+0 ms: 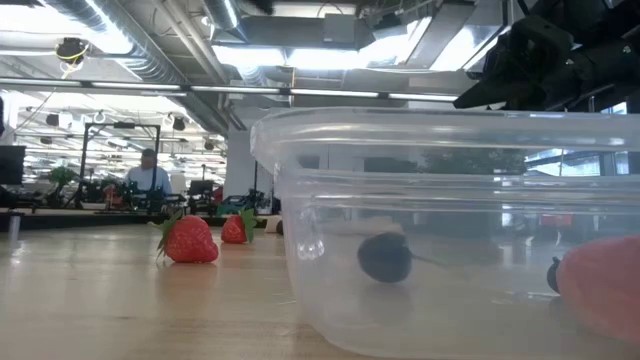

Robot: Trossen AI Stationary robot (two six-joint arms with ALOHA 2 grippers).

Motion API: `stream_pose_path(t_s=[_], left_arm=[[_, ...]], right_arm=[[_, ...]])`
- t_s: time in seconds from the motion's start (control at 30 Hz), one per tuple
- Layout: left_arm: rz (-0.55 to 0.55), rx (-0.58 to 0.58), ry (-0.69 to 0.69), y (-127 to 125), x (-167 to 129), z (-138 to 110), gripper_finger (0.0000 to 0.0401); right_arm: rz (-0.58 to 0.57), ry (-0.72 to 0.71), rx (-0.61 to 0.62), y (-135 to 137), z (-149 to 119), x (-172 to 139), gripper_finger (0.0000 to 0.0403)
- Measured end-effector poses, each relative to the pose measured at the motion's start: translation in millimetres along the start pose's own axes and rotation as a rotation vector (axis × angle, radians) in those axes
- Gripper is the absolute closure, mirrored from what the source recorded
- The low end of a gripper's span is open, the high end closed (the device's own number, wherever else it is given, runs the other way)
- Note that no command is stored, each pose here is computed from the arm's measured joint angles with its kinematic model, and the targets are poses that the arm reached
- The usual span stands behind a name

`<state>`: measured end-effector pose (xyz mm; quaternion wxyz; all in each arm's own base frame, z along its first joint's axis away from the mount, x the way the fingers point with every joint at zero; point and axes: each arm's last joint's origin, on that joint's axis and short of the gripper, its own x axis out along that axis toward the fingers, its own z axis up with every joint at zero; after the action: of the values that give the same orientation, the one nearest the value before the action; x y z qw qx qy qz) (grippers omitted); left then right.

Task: Pick and placing Produce into tupperware
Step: Put the blueberry into the transparent container

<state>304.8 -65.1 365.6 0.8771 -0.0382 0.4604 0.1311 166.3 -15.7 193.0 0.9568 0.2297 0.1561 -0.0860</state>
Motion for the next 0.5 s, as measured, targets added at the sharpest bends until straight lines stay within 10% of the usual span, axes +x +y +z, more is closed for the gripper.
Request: stream_pose_path(t_s=[0.23,0.5], left_arm=[[0.290,0.092,0.156,40.8,-2.4,-12.2,0.0253],[0.276,-0.007,0.352,86.8,34.0,-23.8,0.0273]], right_arm=[[0.004,-0.009,0.040,0.4,0.9,0.0,0.0111],[-0.049,-0.049,0.040,-0.8,2.7,-0.1,0.0111]])
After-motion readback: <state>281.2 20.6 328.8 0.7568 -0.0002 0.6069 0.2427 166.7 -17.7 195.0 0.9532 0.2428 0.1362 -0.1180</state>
